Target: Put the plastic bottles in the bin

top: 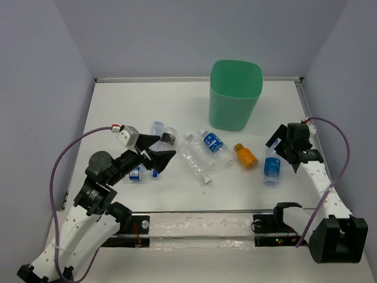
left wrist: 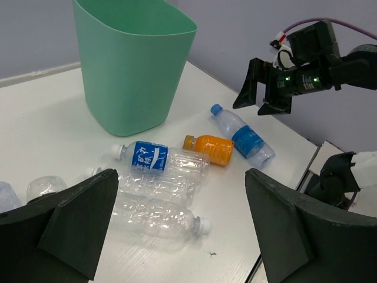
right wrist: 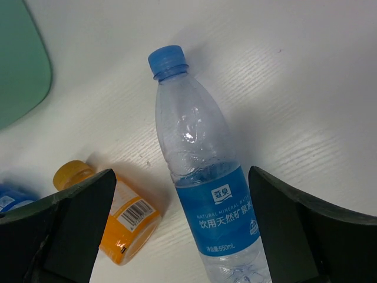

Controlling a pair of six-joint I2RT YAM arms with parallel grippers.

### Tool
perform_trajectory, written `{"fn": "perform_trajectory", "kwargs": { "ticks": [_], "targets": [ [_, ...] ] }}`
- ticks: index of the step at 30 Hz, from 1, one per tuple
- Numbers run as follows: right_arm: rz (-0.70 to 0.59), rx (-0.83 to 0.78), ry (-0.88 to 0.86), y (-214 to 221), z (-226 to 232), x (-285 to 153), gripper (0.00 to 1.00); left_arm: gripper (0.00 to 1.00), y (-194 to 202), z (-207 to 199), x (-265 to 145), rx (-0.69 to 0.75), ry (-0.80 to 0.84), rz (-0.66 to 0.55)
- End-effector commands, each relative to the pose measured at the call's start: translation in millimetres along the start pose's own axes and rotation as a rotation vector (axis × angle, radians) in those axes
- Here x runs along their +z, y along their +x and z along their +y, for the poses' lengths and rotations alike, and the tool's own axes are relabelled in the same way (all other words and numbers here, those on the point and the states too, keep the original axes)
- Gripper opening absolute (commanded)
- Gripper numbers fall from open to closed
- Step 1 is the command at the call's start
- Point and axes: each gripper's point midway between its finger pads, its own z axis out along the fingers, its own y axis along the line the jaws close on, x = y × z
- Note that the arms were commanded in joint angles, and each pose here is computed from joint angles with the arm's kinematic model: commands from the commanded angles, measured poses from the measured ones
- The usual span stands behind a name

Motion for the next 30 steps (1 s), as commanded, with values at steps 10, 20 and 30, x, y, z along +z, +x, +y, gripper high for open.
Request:
{"fn": "perform_trajectory", "kwargs": {
  "ticks": [10, 20, 30],
  "targets": [
    [0.107, -0.047, -0.014, 17.5, 17.9, 52.8, 0.99, 0.99, -21.3, -14.3, -7.2, 0.054, 0.047, -0.058],
    [0.189, -0.063, 0.044, 28.7, 19.8, 85.0, 0.8, 0.99, -23.6, -7.6, -6.7, 0.045, 0.008, -0.07],
    [-0.051, -0.075, 0.114, -28.6, -0.1, 36.6, 0.45, 0.99, -23.2, -3.0, -5.2, 0.037, -0.017, -0.068]
  ]
}}
